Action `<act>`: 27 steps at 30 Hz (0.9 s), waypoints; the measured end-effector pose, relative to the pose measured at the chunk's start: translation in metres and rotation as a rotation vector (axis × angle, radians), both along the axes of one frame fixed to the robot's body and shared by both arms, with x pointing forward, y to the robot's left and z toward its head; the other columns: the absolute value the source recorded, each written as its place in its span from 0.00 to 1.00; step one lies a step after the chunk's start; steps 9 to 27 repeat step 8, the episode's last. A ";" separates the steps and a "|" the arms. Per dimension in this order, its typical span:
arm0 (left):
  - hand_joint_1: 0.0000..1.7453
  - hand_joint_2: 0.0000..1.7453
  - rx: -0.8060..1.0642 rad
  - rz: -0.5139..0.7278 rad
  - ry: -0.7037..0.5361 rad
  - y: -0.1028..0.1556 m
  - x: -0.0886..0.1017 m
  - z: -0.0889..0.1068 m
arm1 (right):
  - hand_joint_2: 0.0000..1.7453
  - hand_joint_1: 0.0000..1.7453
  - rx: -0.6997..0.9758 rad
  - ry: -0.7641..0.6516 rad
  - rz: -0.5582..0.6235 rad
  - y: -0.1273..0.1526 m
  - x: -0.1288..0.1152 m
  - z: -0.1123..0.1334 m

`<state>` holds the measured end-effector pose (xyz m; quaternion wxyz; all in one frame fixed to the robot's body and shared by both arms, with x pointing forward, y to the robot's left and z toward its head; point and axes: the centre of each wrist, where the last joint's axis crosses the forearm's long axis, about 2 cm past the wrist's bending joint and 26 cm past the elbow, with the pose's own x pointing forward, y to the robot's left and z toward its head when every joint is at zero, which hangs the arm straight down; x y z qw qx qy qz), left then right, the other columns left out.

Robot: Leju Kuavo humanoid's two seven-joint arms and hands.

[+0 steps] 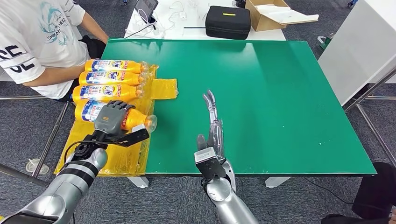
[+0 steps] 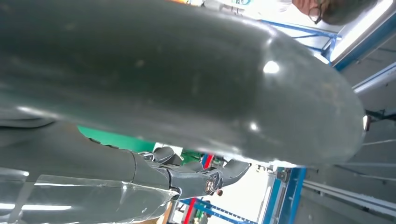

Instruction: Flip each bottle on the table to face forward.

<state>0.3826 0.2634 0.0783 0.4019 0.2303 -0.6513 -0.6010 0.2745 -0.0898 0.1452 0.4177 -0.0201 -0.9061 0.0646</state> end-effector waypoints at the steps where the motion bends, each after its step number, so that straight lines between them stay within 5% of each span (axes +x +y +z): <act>1: 1.00 1.00 0.011 -0.009 0.035 0.004 -0.002 -0.003 | 0.00 0.00 0.000 0.001 0.005 0.000 0.000 0.000; 8: 1.00 1.00 0.025 -0.024 0.185 0.017 -0.010 -0.018 | 0.00 0.00 0.000 0.004 0.031 0.001 0.000 0.000; 27: 1.00 1.00 0.025 -0.024 0.185 0.017 -0.010 -0.018 | 0.00 0.00 0.000 0.004 0.031 0.001 0.000 0.000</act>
